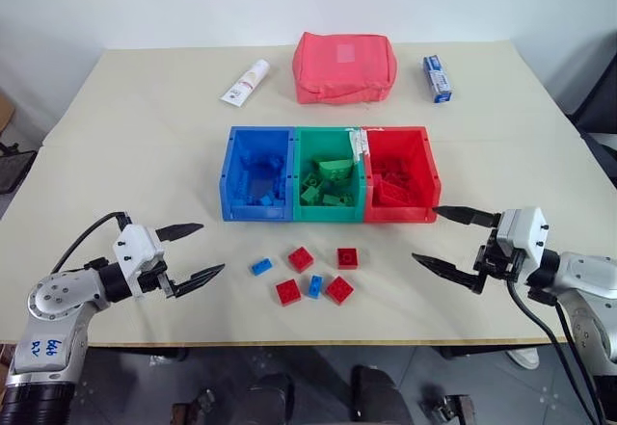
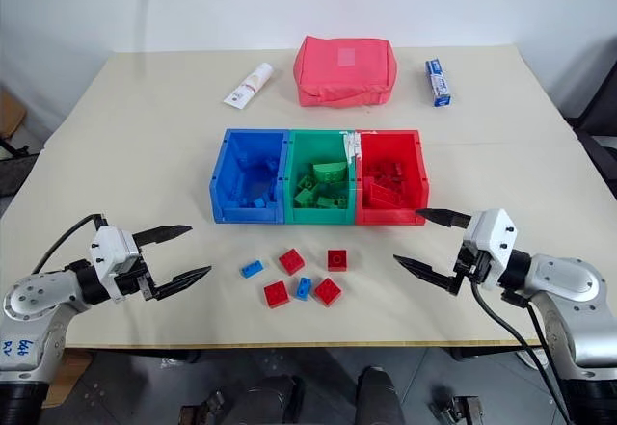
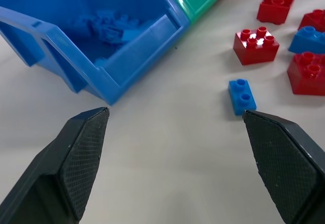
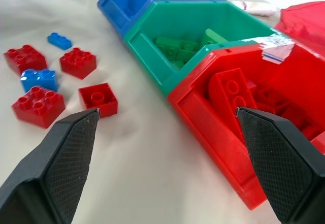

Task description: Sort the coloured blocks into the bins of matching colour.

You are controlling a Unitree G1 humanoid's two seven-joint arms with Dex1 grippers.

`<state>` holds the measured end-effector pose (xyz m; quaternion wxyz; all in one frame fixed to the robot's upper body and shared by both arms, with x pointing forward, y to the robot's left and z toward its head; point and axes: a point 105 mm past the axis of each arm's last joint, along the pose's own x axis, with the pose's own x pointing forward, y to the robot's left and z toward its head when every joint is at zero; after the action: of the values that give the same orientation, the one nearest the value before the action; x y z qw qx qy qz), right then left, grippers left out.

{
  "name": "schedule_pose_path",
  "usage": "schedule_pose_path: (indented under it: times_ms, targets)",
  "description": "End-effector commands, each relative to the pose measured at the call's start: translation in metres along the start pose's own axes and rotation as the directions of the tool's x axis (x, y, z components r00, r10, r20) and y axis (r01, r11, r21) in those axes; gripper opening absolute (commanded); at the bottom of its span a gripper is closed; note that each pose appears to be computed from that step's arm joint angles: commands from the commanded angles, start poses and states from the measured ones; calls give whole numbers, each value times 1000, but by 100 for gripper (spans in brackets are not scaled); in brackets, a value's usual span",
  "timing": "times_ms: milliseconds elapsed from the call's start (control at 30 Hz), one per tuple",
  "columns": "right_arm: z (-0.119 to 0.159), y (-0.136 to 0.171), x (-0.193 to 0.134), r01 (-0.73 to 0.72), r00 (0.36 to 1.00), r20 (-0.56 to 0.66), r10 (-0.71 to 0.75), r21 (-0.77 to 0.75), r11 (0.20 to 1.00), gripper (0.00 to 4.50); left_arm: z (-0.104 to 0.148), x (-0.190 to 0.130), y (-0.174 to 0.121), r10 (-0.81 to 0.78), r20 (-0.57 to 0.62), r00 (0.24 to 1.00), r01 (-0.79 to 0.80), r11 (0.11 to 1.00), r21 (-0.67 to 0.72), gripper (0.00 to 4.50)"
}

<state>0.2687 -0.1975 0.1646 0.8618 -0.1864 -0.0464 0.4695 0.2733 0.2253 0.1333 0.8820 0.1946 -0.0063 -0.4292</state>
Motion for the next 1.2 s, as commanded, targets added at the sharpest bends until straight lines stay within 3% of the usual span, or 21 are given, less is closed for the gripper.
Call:
schedule_pose_path:
  times_ms: [33, 200, 333, 467, 933, 1200]
  targets:
    - [10, 0, -3, 11, 1000, 16, -11, -37, 999, 450, 11, 3, 5, 0, 21, 1000, -1, 999, 53, 447]
    - [4, -1, -26, 25, 998, -55, -27, -51, 998, 450, 21, 11, -2, -64, 82, 995, 63, 998, 22, 447]
    - [-12, 3, -57, 21, 984, -179, -26, -30, 999, 450, 30, 24, -30, -224, 105, 969, 220, 974, 49, 447]
    - [-19, 10, -61, -21, 974, -226, 19, -9, 1000, 450, 28, 29, -54, -339, 95, 936, 334, 940, 64, 447]
    - [-31, 32, 59, -356, 910, -202, 362, 68, 932, 450, 25, 13, -55, -317, 85, 945, 318, 948, 10, 447]
    - [-44, 35, 110, -397, 894, -195, 404, 75, 915, 450, 32, 12, -62, -288, 98, 953, 288, 957, 13, 447]
